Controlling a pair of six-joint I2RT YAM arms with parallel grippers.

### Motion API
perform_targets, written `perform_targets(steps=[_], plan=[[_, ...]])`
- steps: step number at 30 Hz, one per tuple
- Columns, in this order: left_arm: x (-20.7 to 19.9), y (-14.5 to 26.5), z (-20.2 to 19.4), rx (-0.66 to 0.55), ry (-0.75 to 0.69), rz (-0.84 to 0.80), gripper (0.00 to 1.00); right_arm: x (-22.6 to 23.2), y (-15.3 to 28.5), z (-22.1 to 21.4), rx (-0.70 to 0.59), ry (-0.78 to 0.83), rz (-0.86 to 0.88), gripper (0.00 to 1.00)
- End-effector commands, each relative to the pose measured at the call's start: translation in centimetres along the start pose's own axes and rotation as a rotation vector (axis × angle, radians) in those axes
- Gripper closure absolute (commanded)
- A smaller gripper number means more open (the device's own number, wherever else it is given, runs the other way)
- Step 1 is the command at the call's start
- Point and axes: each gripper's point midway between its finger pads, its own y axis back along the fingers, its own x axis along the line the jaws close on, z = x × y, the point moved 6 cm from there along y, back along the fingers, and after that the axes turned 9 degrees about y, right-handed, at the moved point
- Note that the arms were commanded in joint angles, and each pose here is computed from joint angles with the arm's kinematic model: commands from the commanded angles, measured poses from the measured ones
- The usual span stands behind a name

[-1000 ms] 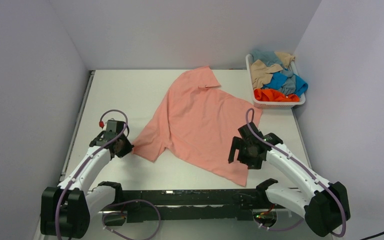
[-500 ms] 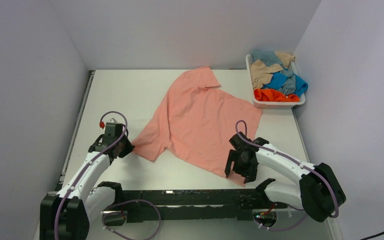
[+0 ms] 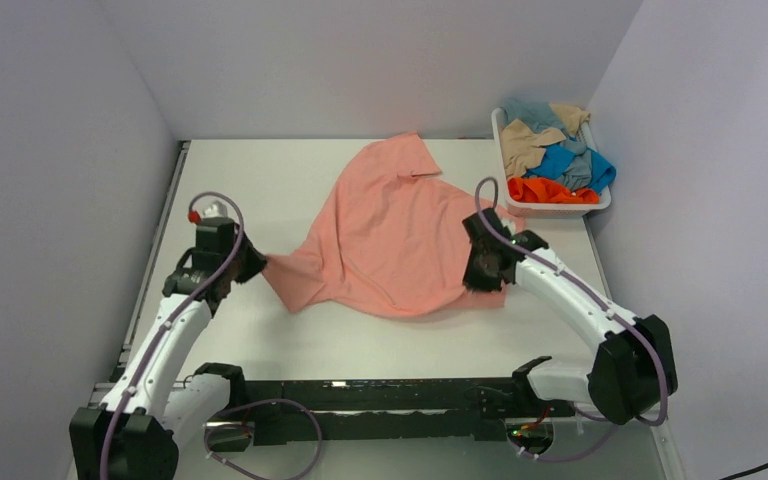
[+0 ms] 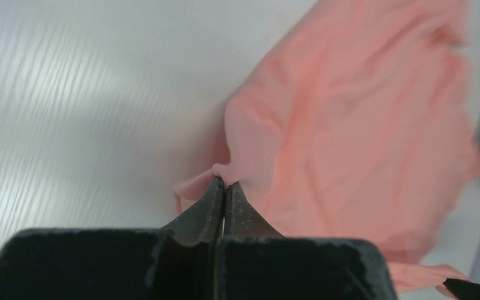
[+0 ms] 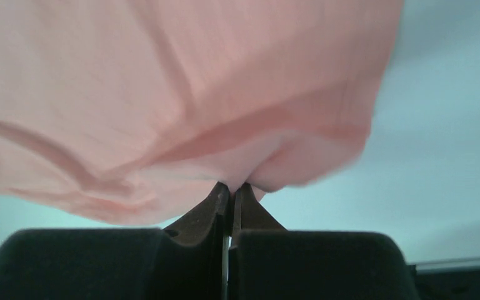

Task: Fold and stack the t-shirts
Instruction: Flatten out the tshirt

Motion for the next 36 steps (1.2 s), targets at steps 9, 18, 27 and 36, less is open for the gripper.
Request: perform_targets(steps=[9,18,27,36], plan=[[-16.0,21.6,15.3,-0.681,-0.055,-0.625,1.0,0.3,23.8,14.8,-0.932,0.112,0.173,1.0],[-16.5,38.6,17.3,-1.016,-0.1,-0.83,1.0,-2.0,40.1,12.5,-1.333,0.195,0.405,1.0],[-16.0,49.2,16.0,-1.166,-0.189,-1.021,1.0,-2.8,48.0,9.6,-1.51,0.286,0.59,1.0],[-18.4,43.0,18.9,-1.125,-0.203,-0.875,1.0,-1.8,43.1,14.1,-1.441,0.207,0.4,1.0]])
